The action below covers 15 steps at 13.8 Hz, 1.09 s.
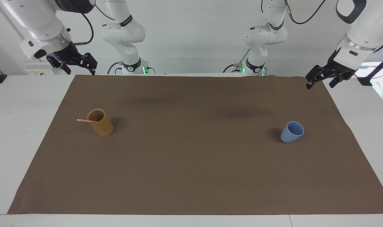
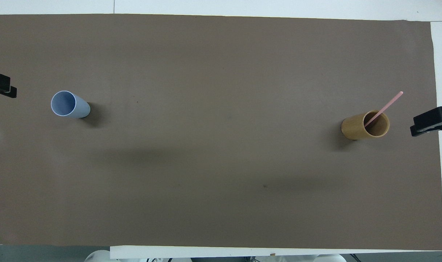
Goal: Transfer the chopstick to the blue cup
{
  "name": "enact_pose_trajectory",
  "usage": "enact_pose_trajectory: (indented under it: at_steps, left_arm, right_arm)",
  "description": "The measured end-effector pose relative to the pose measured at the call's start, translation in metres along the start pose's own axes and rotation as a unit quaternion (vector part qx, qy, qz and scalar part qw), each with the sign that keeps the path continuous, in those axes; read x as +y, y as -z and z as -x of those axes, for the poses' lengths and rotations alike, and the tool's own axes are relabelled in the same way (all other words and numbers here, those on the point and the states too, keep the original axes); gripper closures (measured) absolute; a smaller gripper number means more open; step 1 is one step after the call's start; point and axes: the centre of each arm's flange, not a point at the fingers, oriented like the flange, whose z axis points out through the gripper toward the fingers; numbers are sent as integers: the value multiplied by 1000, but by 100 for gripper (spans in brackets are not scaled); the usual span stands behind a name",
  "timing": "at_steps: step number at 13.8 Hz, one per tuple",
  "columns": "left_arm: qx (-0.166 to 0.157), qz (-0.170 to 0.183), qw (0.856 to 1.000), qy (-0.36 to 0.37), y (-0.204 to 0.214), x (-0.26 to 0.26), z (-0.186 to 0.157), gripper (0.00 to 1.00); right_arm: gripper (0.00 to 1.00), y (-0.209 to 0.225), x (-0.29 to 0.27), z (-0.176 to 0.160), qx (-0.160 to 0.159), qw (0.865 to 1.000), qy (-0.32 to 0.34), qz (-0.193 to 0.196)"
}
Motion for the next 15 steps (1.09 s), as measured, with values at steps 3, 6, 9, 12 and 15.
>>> enact_pose_trajectory:
  at_steps: [3, 6, 9, 12, 15]
  left_arm:
    - [4, 0, 1000, 0, -2, -2, -1, 0]
    - [48, 1, 998, 34, -50, -16, -17, 0]
    - [64, 3, 996, 63, -141, -37, -26, 0]
    - [56, 4, 996, 72, -209, -47, -28, 0]
    - [45, 4, 996, 83, -243, -46, -21, 7]
  right_arm:
    - [0, 0, 0, 0, 0, 1000, 0, 0]
    - [0, 0, 0, 0, 0, 1000, 0, 0]
    - [0, 0, 0, 0, 0, 1000, 0, 0]
    - [0, 0, 0, 0, 0, 1000, 0, 0]
    - [0, 0, 0, 0, 1, 1000, 0, 0]
